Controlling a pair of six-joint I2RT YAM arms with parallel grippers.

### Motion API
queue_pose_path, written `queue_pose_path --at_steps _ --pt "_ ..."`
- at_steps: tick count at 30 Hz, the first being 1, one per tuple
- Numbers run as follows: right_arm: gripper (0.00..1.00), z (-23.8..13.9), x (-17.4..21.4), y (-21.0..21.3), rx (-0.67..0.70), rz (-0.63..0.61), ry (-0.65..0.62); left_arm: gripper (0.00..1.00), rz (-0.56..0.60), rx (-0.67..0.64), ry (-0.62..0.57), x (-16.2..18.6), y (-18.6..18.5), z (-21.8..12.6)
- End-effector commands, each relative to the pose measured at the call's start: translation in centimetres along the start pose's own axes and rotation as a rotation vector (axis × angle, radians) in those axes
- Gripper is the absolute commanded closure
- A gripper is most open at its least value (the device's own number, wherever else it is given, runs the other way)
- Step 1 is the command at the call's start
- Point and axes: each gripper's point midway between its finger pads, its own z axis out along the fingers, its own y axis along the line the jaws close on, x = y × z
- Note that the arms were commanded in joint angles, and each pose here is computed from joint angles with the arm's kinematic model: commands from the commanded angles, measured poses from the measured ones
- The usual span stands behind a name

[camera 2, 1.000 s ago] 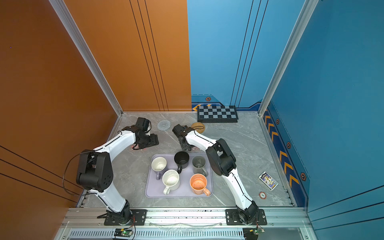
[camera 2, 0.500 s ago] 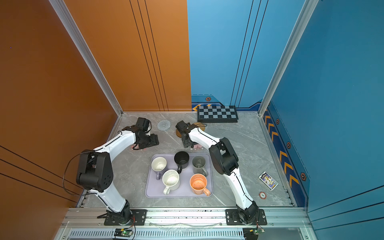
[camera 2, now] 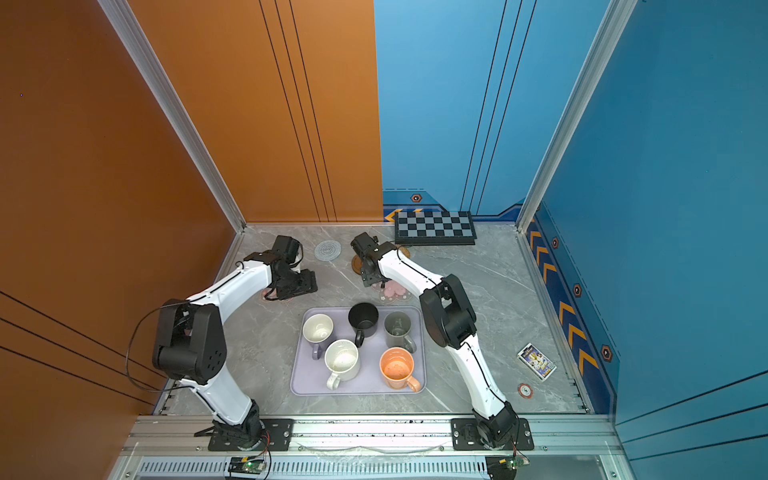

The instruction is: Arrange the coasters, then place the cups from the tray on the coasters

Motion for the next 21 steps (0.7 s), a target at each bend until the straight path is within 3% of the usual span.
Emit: queue_pose_path --at_steps 1,21 --pt "0.07 1.0 -1.0 -0.5 0.016 0.034 -0.024 0.25 0.029 -0.04 0.01 0.0 0.4 -0.4" --pt "0.08 5.1 0.0 -2.2 0.029 0.176 0.01 0.25 0.055 -0.068 0.051 -0.1 -1.0 0.4"
